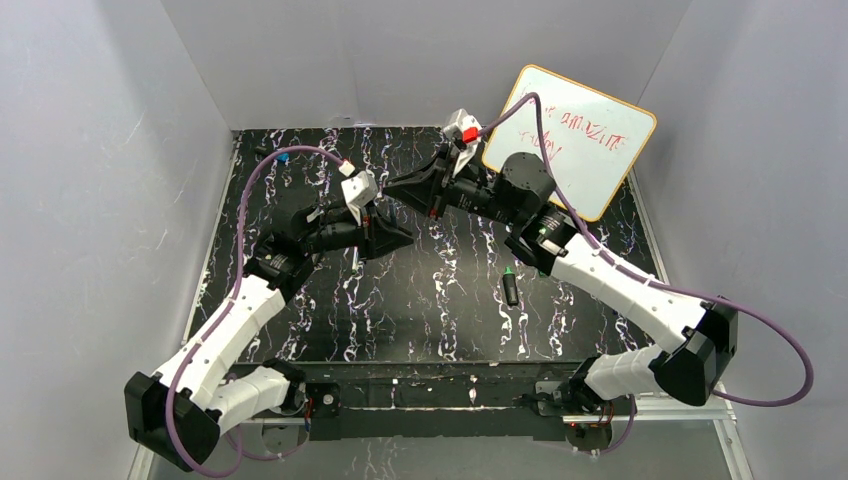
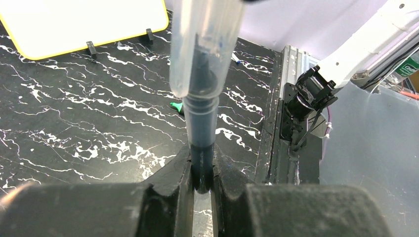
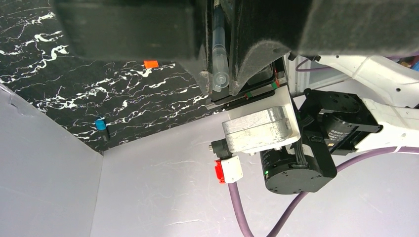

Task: Insert the pens into the pen caps
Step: Press the pen cap onto the pen.

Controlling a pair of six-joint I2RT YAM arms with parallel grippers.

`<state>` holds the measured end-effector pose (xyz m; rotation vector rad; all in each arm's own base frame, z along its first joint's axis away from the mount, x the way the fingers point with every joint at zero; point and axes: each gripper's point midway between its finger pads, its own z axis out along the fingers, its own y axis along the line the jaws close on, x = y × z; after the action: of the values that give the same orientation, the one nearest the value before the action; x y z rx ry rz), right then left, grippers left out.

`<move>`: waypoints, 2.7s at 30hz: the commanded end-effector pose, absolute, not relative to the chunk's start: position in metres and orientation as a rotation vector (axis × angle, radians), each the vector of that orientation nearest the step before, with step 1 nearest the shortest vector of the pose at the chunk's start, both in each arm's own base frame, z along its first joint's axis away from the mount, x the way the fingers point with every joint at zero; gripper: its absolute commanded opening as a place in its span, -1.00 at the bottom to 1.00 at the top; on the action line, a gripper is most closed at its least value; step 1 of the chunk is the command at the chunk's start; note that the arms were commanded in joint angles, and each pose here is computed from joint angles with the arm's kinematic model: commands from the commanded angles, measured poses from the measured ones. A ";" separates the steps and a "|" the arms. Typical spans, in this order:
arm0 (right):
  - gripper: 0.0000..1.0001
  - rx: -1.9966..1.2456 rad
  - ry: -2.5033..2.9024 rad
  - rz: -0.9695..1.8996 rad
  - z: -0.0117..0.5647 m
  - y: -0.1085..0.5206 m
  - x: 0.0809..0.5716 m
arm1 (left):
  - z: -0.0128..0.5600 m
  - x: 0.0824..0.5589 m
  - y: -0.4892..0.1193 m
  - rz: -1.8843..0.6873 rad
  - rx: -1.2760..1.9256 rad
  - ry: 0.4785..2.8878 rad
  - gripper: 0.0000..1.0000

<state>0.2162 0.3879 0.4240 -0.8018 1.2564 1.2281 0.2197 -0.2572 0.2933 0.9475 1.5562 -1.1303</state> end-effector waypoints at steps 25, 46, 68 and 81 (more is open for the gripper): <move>-0.97 -0.881 1.261 1.230 0.456 0.385 0.213 | 0.288 0.220 -0.252 -1.085 0.977 1.600 -1.00; -0.97 -0.796 1.284 1.197 0.432 0.377 0.235 | 0.295 0.212 -0.253 -1.115 1.001 1.565 -1.00; -0.97 -0.806 1.243 1.292 0.446 0.377 0.222 | 0.295 0.213 -0.254 -1.117 0.997 1.568 -1.00; -0.97 -0.816 1.265 1.331 0.441 0.380 0.219 | 0.296 0.213 -0.253 -1.110 0.994 1.567 -1.00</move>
<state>0.2247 0.3866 0.4158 -0.8251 1.3504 1.3149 0.2170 -0.2518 0.2721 0.9738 1.6417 -1.1145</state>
